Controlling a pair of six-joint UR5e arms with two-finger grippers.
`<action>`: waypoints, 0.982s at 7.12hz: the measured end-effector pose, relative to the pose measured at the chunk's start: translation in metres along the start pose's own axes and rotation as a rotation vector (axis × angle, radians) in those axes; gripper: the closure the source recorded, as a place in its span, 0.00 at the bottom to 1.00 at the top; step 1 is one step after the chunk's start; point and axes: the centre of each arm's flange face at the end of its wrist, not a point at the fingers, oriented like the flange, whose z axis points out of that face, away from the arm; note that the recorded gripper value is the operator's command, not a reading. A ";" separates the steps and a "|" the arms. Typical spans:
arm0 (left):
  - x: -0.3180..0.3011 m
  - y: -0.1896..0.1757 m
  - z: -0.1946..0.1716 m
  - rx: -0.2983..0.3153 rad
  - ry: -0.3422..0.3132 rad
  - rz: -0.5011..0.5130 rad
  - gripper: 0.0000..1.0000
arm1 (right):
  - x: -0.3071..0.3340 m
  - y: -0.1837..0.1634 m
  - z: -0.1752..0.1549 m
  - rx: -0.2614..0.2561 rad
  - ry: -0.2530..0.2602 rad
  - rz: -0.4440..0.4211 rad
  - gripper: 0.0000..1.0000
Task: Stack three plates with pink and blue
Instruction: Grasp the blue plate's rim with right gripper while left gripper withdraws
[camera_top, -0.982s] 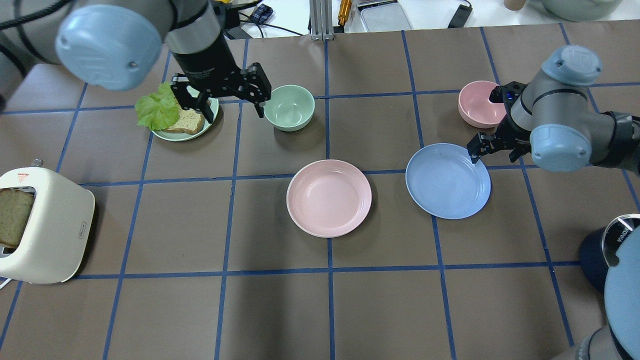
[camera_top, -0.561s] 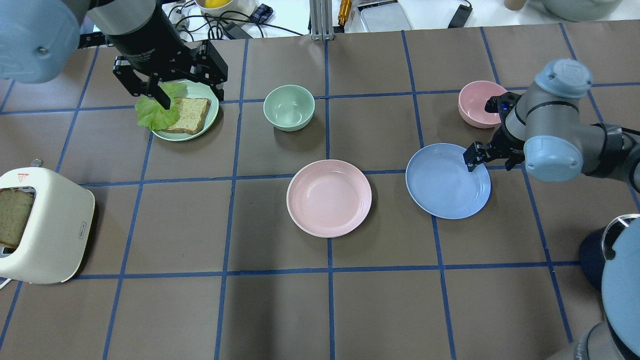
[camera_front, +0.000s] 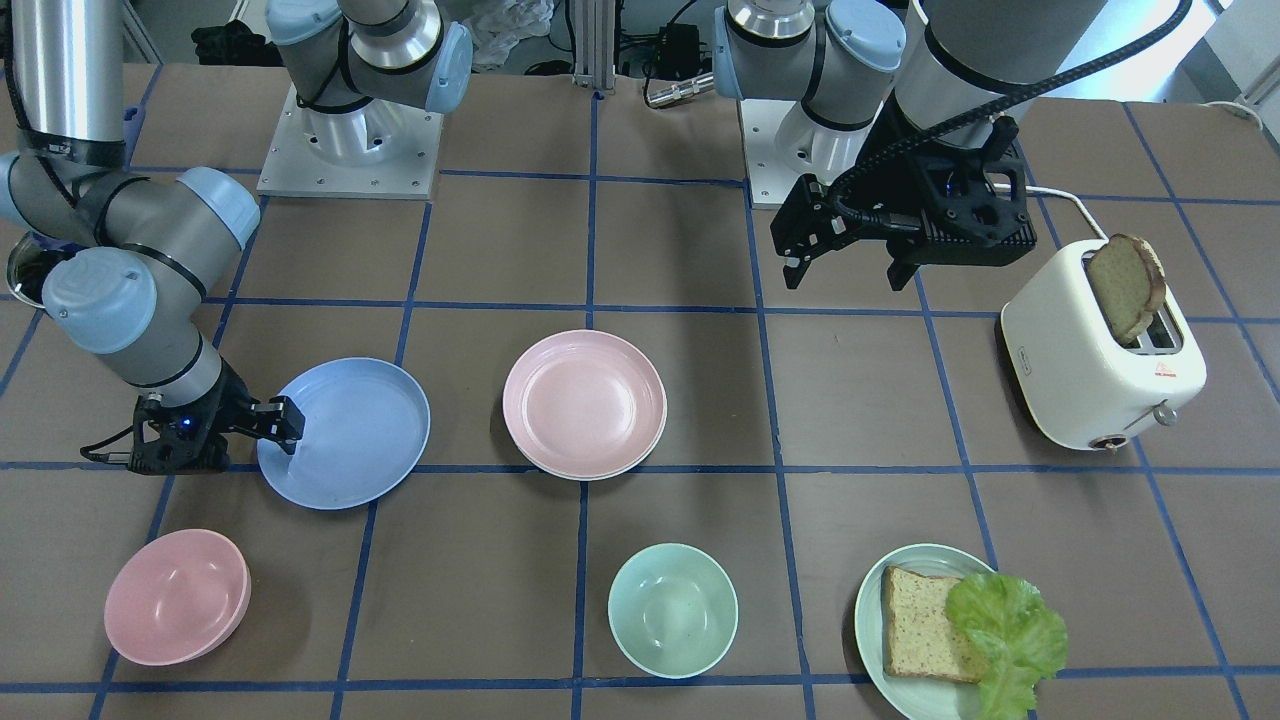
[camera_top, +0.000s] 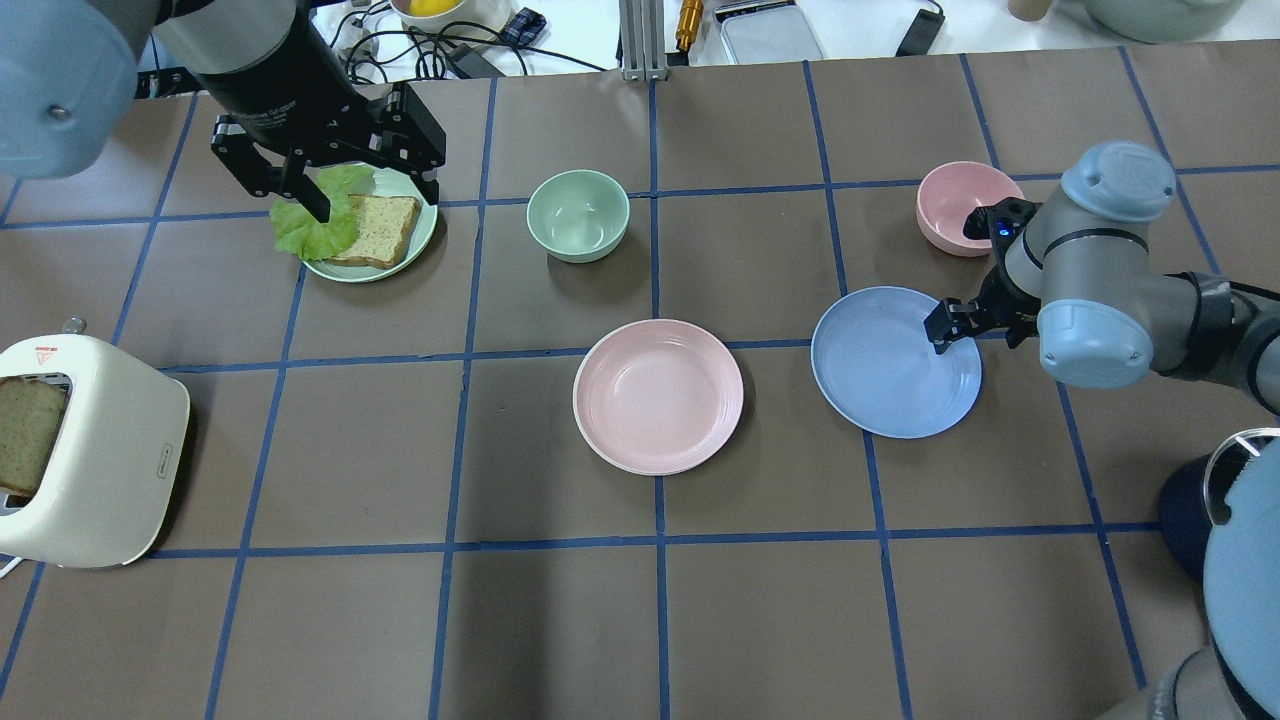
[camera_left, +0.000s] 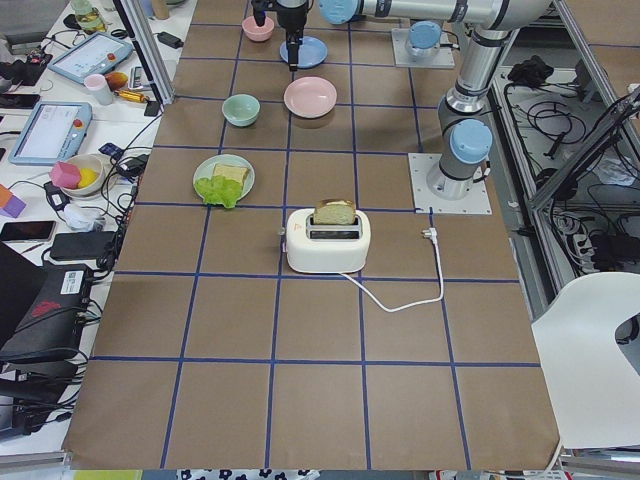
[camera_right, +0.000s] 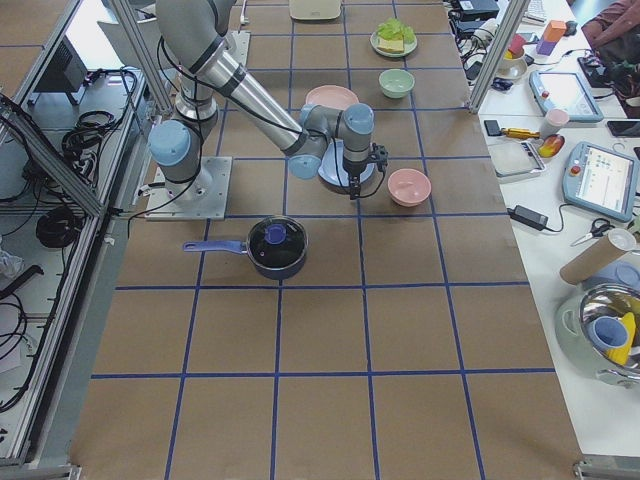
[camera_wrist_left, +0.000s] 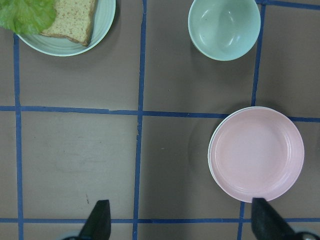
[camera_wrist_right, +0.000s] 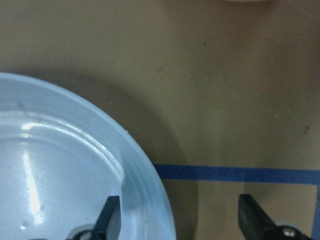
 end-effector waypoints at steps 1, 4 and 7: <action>0.000 0.000 0.000 0.001 -0.001 0.001 0.00 | 0.001 0.000 -0.001 0.002 0.002 0.001 0.30; -0.003 0.010 -0.005 -0.040 -0.039 -0.004 0.00 | 0.000 0.002 -0.016 0.022 0.011 0.003 0.34; -0.005 0.016 -0.008 -0.059 -0.049 -0.001 0.00 | -0.001 0.004 -0.020 0.026 0.006 0.002 0.38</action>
